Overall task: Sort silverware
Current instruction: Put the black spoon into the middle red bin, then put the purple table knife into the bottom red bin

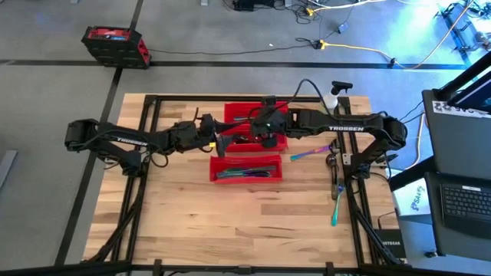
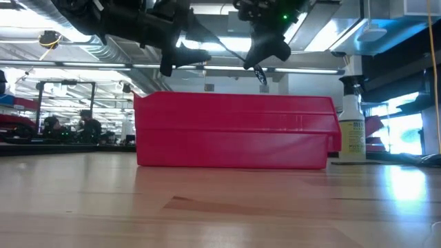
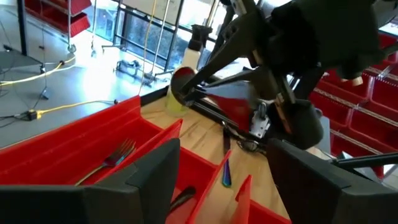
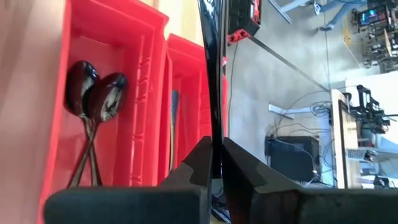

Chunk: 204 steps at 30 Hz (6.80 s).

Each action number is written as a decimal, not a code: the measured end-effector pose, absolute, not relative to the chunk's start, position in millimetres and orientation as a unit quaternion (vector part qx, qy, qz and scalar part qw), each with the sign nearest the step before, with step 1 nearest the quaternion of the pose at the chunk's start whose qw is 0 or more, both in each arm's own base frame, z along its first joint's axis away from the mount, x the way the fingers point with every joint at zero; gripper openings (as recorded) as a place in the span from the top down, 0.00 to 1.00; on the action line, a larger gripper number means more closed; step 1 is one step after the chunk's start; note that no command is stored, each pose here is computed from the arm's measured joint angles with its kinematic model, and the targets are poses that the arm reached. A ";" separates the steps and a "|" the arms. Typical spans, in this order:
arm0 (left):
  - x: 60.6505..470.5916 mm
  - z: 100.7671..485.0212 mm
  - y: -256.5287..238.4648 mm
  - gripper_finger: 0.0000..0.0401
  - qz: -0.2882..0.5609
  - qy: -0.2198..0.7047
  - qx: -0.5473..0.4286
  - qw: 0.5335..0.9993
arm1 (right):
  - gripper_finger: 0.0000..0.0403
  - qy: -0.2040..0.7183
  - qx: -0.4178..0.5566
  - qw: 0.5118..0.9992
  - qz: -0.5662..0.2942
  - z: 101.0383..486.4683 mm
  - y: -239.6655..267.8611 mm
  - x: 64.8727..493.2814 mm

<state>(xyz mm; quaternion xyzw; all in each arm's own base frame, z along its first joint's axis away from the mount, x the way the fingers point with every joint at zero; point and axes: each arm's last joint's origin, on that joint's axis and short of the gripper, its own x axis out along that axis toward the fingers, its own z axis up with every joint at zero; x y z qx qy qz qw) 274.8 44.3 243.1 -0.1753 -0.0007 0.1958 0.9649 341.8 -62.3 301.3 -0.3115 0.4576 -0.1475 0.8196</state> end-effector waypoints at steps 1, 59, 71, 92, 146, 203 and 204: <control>274.7 243.1 44.4 0.43 0.196 -0.001 -0.176 0.965 | 0.99 0.459 -0.312 0.819 -0.146 301.1 -62.3 341.6; 274.0 249.9 48.6 0.77 0.207 -0.043 -0.193 0.958 | 0.99 0.456 -0.320 0.820 -0.135 299.4 -62.6 344.1; 274.0 250.2 48.7 0.77 0.210 -0.044 -0.190 0.958 | 0.99 0.455 -0.318 0.821 -0.131 299.3 -62.3 344.2; 274.2 255.3 45.9 0.99 0.203 -0.061 -0.141 0.967 | 0.99 0.454 -0.317 0.823 -0.131 299.8 -62.5 344.1; 289.3 195.5 69.1 1.00 0.009 0.147 0.355 0.923 | 0.15 0.360 -0.141 0.922 -0.001 339.6 -50.2 347.0; 295.7 221.8 -16.9 0.56 0.033 0.037 0.162 0.986 | 0.15 0.603 -0.082 0.790 -0.080 261.6 -58.7 243.3; 295.6 221.0 -17.0 0.56 0.039 0.041 0.152 0.987 | 0.15 0.612 -0.076 0.783 -0.083 254.2 -60.6 235.5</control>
